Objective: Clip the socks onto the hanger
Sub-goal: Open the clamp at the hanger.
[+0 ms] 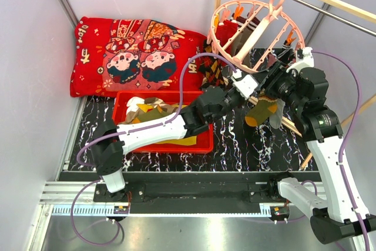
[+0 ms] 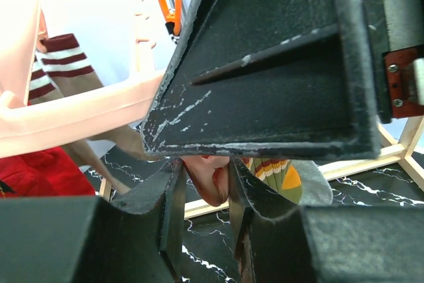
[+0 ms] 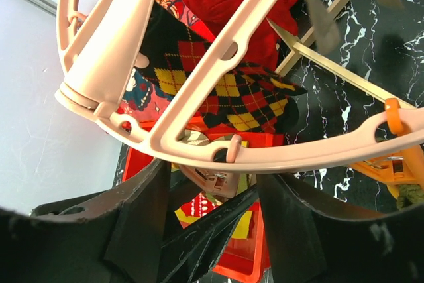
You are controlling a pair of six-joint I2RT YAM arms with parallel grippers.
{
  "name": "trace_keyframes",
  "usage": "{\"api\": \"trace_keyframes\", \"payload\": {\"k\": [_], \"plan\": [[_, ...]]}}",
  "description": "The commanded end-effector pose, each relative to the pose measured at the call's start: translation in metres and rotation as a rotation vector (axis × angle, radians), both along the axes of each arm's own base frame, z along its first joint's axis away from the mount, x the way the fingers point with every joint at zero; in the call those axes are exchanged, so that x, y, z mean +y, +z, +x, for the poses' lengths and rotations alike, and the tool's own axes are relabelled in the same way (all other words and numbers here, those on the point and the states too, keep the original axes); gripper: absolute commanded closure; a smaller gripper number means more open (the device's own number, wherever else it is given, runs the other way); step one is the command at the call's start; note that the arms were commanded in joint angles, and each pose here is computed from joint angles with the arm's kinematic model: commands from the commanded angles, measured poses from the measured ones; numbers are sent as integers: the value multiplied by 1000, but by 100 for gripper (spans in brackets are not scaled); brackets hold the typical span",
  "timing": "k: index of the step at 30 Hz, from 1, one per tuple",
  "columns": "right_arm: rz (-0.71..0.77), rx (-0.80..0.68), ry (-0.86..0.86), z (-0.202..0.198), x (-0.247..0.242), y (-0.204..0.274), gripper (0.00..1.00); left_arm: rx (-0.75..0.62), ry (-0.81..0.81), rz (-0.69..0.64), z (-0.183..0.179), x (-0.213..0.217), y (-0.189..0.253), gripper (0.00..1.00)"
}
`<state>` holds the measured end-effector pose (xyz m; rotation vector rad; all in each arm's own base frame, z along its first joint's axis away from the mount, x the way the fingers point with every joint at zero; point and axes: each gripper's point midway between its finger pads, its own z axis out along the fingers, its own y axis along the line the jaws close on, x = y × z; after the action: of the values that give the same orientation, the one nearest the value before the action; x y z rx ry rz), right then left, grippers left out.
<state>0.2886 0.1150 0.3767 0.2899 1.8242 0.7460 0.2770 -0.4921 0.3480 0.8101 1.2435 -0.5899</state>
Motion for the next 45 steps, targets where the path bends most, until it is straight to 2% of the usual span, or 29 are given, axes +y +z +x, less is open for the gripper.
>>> {"api": "trace_keyframes", "payload": {"k": [1, 8, 10, 15, 22, 29, 36, 45], "plan": [[32, -149, -20, 16, 1, 37, 41, -26, -137, 32, -40, -27, -1, 91], [27, -152, -28, 16, -1, 36, 62, 1, -123, 14, -40, -22, 0, 83], [27, -151, -27, 15, -1, 34, 68, 5, -121, -1, -41, -19, 3, 79], [27, -155, -20, 13, 0, 33, 77, 39, -124, -42, -43, -6, 4, 62], [39, -165, -17, 11, 0, 30, 83, 134, -154, -156, -34, 24, 16, 40], [60, -184, -14, 10, 1, 29, 89, 263, -267, -256, -30, 44, 20, 32], [77, -174, -21, 12, 2, 19, 98, 337, -317, -282, -27, 59, 22, 26], [130, -160, -55, 14, -1, 9, 100, 475, -126, -92, 0, 103, -35, 23]]}}
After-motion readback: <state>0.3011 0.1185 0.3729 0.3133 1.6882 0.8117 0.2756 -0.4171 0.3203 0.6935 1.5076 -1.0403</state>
